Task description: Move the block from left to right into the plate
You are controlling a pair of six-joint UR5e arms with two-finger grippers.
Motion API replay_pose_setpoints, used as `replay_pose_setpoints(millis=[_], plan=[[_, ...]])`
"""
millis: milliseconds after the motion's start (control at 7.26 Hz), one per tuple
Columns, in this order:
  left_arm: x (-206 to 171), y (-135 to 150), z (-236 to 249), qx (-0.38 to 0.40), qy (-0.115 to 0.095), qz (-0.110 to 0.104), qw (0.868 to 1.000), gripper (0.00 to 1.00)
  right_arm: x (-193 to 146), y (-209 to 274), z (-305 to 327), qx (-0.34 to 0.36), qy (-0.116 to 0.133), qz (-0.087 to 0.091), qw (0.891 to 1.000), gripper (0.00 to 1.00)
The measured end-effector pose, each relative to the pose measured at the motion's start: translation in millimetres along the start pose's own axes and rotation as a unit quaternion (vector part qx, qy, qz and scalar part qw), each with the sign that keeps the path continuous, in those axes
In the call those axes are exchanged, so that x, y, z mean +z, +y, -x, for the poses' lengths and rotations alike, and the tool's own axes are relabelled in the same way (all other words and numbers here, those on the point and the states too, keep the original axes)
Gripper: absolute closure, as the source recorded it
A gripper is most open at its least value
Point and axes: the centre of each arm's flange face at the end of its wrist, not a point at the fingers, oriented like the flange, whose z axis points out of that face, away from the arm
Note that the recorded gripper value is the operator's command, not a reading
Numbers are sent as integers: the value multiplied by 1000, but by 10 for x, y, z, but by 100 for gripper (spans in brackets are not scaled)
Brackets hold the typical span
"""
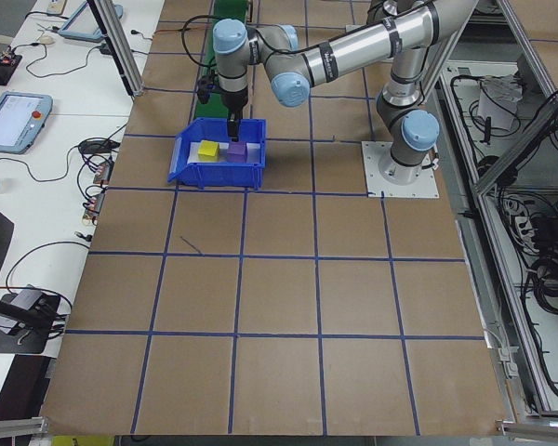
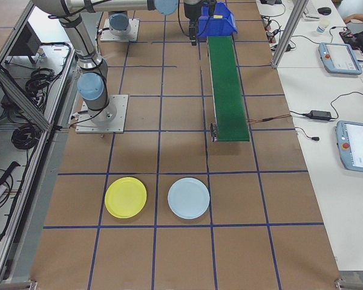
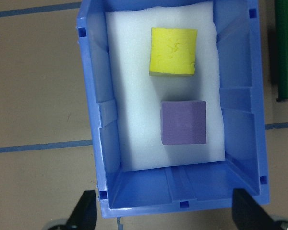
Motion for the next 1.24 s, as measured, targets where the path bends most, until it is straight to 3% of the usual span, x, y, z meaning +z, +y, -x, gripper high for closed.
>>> replay_pose_setpoints(millis=[551,964,1240], plan=[[449,-5,-114,-49,44,33,997,0,-2,0,-1,0,0,0,1000,0],[730,-45,-115,-56,50,48,996,0,3,0,-1,0,0,0,1000,0],[876,-117,-108,-57,55,46,996,0,5,2,1,0,0,1,1000,0]])
